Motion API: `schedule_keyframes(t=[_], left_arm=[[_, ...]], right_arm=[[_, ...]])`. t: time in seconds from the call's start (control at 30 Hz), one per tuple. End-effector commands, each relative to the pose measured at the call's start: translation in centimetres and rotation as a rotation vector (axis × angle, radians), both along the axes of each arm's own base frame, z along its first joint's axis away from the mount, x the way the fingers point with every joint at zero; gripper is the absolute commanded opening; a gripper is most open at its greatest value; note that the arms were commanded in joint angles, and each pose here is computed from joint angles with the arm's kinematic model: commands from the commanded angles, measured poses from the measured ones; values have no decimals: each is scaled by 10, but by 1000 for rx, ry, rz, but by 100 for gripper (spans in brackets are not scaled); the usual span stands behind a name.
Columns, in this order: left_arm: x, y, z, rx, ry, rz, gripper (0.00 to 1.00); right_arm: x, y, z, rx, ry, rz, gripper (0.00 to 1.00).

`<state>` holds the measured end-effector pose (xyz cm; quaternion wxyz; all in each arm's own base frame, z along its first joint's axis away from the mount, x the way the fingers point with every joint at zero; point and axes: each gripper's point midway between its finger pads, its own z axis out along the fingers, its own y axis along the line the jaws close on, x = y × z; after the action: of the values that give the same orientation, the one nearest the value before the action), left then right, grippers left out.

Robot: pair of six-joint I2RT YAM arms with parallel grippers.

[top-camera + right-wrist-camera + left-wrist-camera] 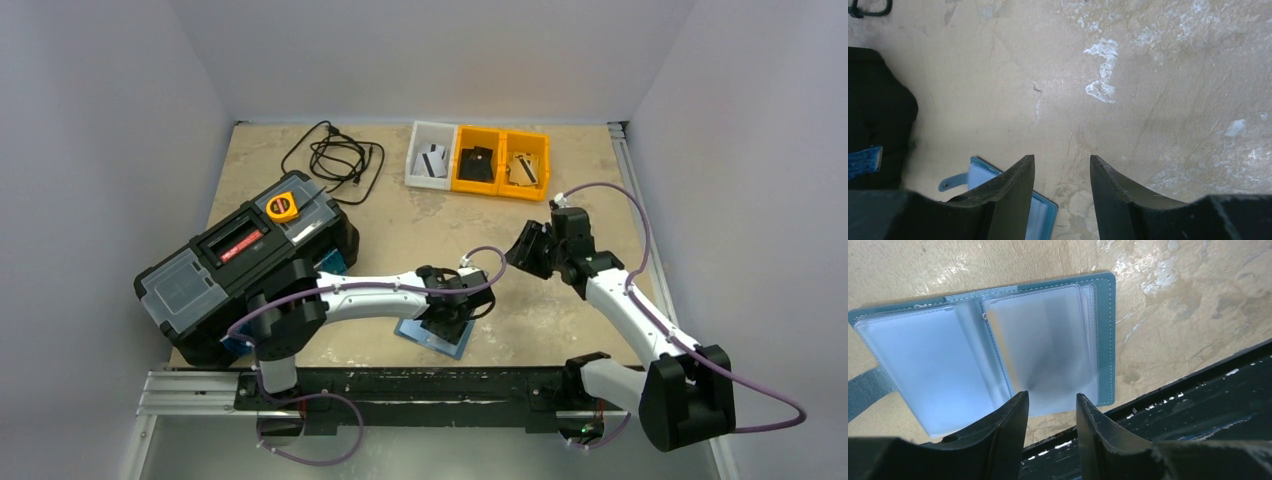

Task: Take the credit cards out of the card holder
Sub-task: Remove the credit card from the card holder.

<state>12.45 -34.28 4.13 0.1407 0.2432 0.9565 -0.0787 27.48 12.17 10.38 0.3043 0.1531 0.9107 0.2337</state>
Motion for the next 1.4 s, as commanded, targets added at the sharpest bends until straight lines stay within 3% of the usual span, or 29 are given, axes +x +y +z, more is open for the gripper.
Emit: schedule_keyframes(t=[0.0,0.23,0.43,0.67,1.0,1.17,1.37], left_arm=[[4,-15,1,-19,-23,-25,39],[4,-10,-14,33,-8,-1,37],[2,-3,-29,116,27,49,24],[21,-19,-13,-45,97,140,1],[34,-37,28,-404,191,257,0],[33,-37,34,-486,184,287,0],[32,-35,32,-514,187,301,0]], right_arm=[[-7,1,-3,9,4,7,45],[-13,1,-10,8,22,15,44],[-14,0,-9,4,18,16,45],[-19,2,-9,9,26,45,44],[-49,34,-11,83,49,156,37],[-68,69,-20,117,75,233,35],[-73,88,-31,119,106,264,25]])
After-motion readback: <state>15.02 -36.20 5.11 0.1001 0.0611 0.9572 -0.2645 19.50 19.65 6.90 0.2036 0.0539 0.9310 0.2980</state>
